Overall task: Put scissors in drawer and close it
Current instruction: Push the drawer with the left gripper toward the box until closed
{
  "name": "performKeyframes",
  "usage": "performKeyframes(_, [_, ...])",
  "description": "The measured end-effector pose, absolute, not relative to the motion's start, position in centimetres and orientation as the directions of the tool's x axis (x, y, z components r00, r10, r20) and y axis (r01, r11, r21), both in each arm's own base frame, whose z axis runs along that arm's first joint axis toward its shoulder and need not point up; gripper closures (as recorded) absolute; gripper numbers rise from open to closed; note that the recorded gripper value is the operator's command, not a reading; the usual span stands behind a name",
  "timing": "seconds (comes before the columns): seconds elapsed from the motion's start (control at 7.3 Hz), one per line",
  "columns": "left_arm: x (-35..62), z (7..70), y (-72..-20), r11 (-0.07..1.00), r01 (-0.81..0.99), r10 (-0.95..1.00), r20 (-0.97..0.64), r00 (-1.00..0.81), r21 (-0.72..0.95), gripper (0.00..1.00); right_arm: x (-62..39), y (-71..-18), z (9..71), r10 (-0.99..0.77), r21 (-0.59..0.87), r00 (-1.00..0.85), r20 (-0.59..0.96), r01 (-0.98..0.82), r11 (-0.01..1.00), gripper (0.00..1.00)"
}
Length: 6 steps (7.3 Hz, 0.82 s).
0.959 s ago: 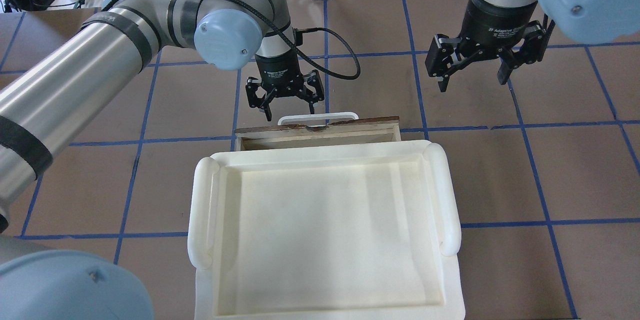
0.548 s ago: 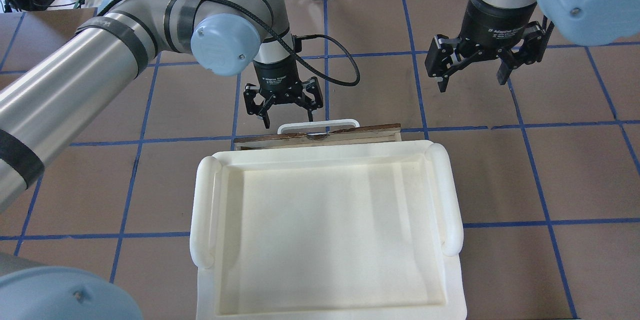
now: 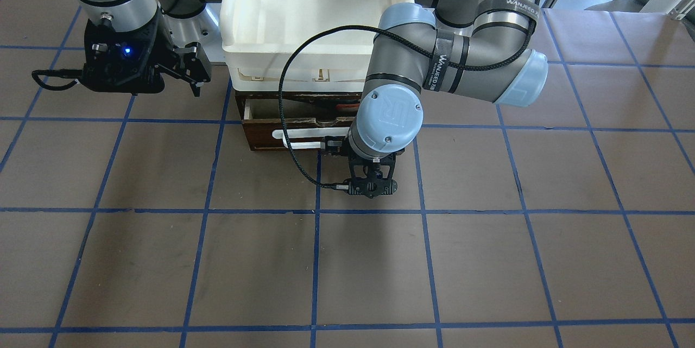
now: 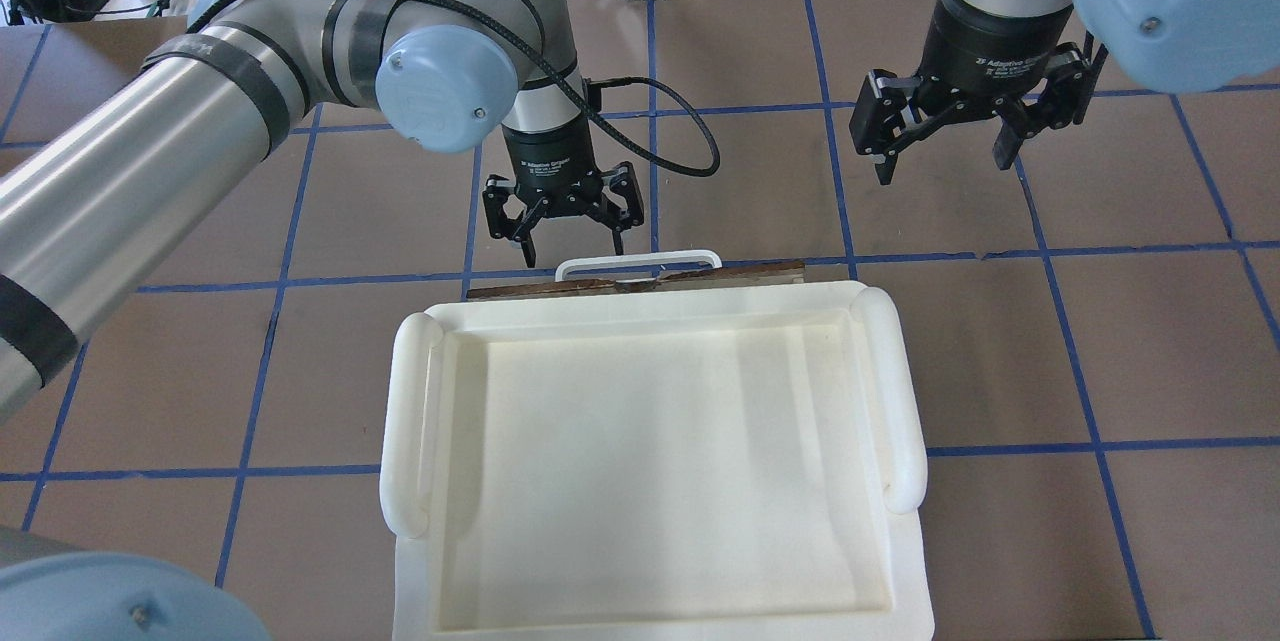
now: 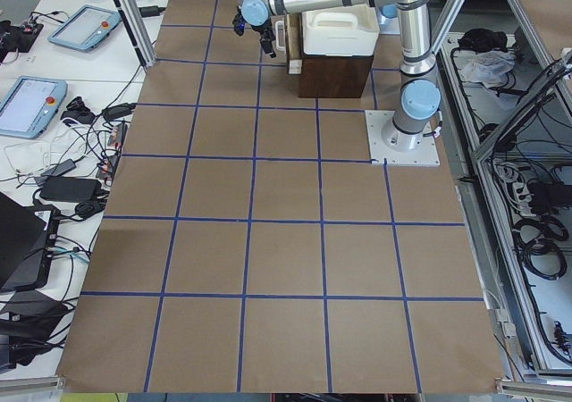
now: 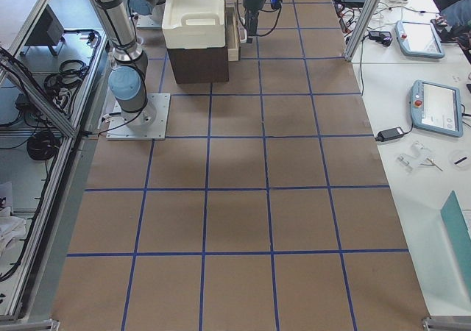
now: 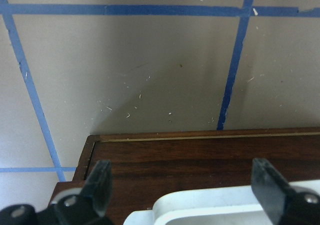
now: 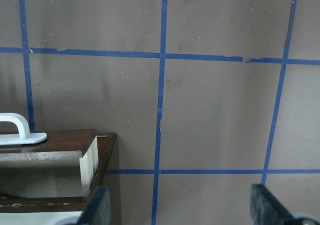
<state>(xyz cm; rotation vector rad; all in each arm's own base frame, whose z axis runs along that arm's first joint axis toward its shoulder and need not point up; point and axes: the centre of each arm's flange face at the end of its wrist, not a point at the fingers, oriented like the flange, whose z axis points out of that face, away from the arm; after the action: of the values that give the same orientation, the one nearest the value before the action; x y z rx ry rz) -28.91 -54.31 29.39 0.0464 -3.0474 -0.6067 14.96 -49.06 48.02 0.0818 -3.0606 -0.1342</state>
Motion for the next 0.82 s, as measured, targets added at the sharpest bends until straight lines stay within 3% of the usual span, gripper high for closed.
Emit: performKeyframes(0.82, [-28.4,28.8,-52.3,0.900,-0.029,-0.038,0.011,-0.999,0.436,0.00,15.0,-49.1,48.0,-0.055,0.090,-0.996,0.075,-0.049,0.995,0.00])
